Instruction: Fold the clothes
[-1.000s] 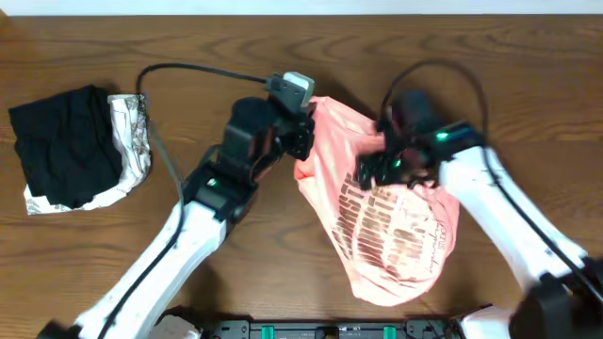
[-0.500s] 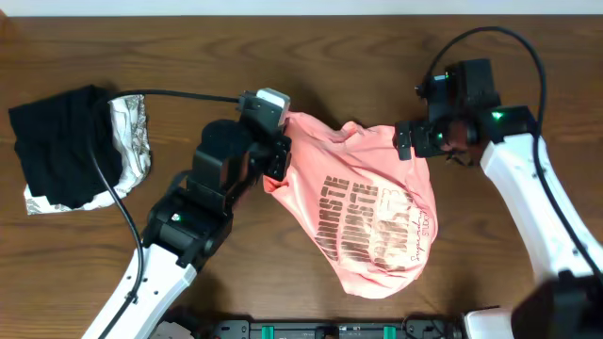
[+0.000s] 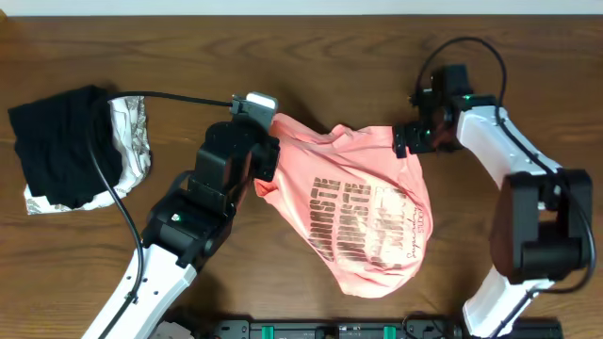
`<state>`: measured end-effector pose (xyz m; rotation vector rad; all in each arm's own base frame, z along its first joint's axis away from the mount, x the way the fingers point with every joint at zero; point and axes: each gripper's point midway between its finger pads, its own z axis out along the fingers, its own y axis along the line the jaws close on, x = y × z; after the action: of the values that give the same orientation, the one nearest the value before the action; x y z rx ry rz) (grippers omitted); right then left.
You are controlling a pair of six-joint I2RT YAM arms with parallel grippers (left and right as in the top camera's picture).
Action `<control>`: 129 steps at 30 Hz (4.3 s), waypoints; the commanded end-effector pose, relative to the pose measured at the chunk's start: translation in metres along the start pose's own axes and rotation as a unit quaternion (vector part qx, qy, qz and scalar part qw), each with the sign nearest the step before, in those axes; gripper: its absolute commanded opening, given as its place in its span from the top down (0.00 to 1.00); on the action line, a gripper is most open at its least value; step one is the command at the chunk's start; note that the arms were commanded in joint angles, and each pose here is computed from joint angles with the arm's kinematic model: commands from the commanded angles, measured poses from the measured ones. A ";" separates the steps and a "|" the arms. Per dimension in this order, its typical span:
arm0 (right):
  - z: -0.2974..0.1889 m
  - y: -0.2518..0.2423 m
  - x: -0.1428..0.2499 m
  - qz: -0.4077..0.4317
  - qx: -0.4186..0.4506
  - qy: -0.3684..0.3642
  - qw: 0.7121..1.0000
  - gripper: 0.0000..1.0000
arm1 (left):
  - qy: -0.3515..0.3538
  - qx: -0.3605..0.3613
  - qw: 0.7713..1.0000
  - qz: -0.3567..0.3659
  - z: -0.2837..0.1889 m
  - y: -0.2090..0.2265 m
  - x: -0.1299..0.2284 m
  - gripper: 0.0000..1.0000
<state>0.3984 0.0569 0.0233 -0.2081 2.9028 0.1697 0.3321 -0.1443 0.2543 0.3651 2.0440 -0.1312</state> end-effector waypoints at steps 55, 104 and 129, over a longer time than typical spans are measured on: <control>-0.396 -0.042 0.094 0.141 0.171 -0.360 0.906 0.99 | -0.183 -0.061 0.979 -0.070 -0.149 0.051 -0.052 0.94; -0.200 -0.107 -0.063 0.152 0.171 -0.177 0.957 0.01 | 0.040 -0.155 0.984 -0.076 0.097 0.113 0.004 0.02; -0.140 -0.079 0.049 0.182 0.121 0.052 0.974 0.90 | 0.242 0.126 0.959 -0.070 0.112 -0.032 0.105 0.02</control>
<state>0.3371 -0.0410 0.1593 0.3123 2.9505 -0.1461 0.3674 -0.1688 0.1216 0.4331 2.5186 -0.3856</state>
